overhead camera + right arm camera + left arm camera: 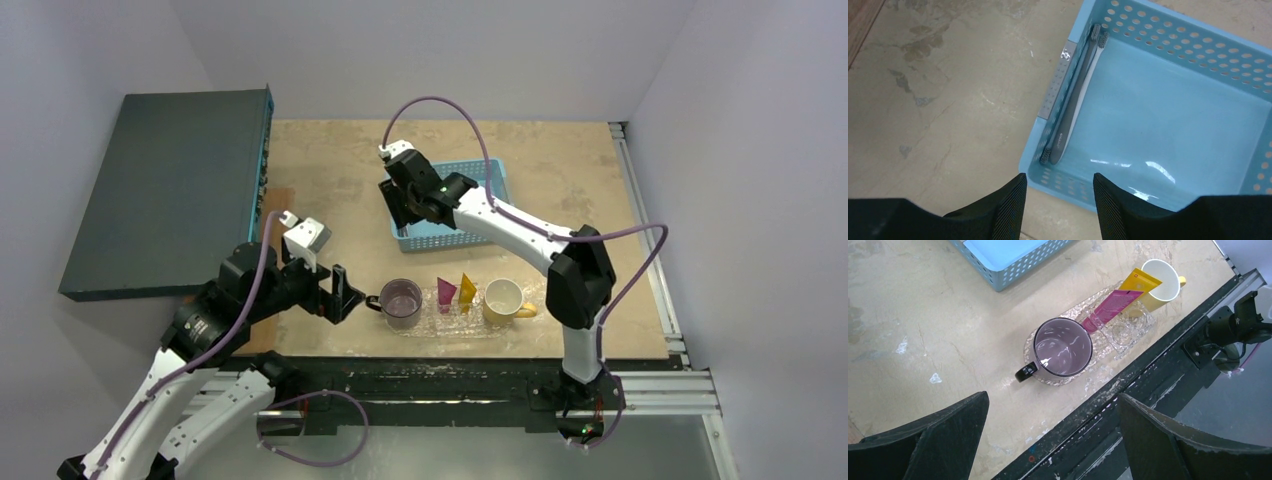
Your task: Prepare toiletry sets of a toothbrush and toothpaste on the tray
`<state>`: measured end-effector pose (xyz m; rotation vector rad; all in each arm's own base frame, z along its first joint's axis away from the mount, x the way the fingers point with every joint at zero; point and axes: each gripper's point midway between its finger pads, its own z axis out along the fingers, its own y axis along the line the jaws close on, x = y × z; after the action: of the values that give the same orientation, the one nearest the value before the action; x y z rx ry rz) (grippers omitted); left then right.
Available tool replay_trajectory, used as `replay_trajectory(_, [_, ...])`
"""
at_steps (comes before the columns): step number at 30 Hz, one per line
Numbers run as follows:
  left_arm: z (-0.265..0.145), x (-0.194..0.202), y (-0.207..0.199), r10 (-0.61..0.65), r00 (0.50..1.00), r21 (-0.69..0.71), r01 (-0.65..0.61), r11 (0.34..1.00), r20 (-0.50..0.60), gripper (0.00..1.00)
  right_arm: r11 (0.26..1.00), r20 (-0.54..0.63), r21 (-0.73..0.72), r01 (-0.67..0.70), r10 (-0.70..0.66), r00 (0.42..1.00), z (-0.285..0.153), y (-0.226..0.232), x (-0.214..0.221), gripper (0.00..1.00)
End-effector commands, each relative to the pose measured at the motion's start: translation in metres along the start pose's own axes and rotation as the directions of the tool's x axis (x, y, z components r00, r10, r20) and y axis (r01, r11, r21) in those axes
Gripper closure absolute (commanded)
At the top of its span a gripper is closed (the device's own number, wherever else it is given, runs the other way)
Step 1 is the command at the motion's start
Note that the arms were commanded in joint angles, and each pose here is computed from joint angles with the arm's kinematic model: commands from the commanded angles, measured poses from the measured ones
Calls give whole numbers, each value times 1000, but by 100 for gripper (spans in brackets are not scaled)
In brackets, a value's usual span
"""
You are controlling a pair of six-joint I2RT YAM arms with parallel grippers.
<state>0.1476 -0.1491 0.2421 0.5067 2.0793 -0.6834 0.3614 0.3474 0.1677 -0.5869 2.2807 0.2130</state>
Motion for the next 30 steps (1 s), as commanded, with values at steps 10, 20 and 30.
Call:
replay_trajectory(10, [3,-3,9,21,1000,-43,-20,999,5,0,984,86,-23,-178,180,980,43,13,-47,47])
replay_trajectory(20, [0,-4,8,24,1000,-38,-23,999,20,0,979,65,5,-203,202,977,75,14,-41,47])
replay_trajectory(30, [-1,-5,7,24,999,-37,-23,999,23,0,979,41,21,-203,202,979,92,15,-32,53])
